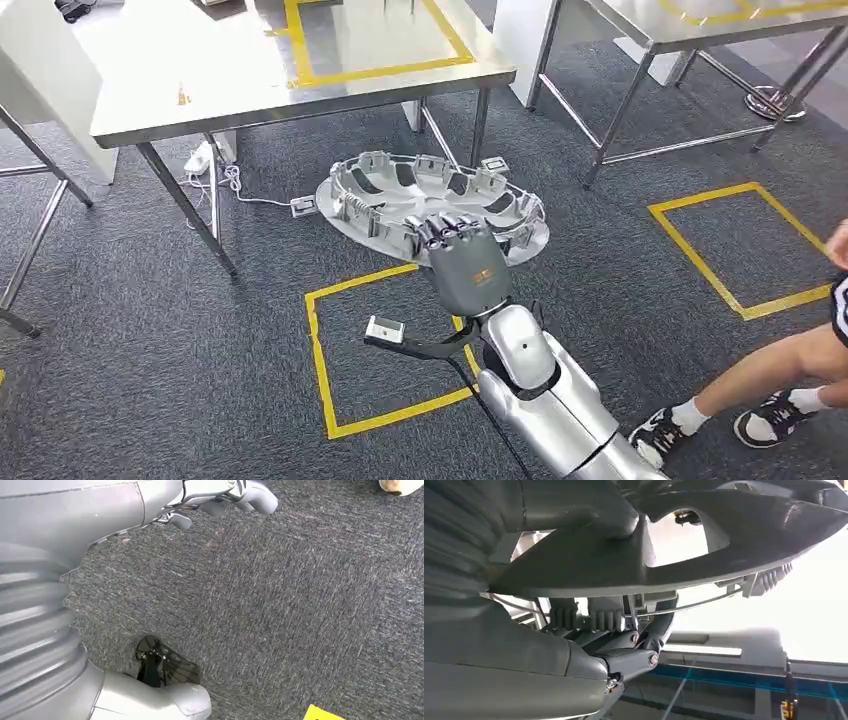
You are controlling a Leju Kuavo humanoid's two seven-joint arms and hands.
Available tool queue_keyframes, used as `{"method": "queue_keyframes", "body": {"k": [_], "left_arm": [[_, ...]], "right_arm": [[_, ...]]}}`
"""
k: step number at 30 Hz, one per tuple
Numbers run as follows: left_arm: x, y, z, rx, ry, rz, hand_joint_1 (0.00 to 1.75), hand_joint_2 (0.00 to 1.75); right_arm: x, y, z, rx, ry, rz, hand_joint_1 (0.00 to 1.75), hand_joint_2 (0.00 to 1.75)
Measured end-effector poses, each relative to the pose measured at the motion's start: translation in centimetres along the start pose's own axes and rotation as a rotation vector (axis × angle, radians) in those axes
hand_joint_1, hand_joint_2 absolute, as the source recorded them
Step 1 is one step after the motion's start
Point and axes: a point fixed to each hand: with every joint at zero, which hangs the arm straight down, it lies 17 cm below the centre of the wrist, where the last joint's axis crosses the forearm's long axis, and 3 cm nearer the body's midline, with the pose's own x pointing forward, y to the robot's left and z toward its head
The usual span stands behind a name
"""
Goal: Take the parts from the cabinet and place them on the table.
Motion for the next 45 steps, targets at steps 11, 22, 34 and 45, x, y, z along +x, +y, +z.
{"method": "queue_keyframes", "body": {"k": [11, 22, 34, 45], "left_arm": [[0.6, -0.3, 0.0, -0.012, -0.027, 0.019, 0.00, 1.75], [0.6, -0.3, 0.0, -0.008, -0.016, 0.027, 0.00, 1.75], [0.7, -0.6, 0.0, -0.027, -0.023, 0.007, 0.00, 1.75], [0.8, -0.7, 0.0, -0.035, -0.035, -0.001, 0.00, 1.75]], "right_arm": [[-1.3, -1.4, -0.6, -0.028, -0.007, -0.006, 1.75, 1.75], [-2.1, -2.1, -1.1, -0.051, -0.016, -0.004, 1.75, 1.75], [-3.4, -1.5, -1.2, -0.028, 0.004, 0.008, 1.75, 1.75], [-3.5, -0.9, -0.8, -0.019, 0.015, -0.002, 1.75, 1.75]]}}
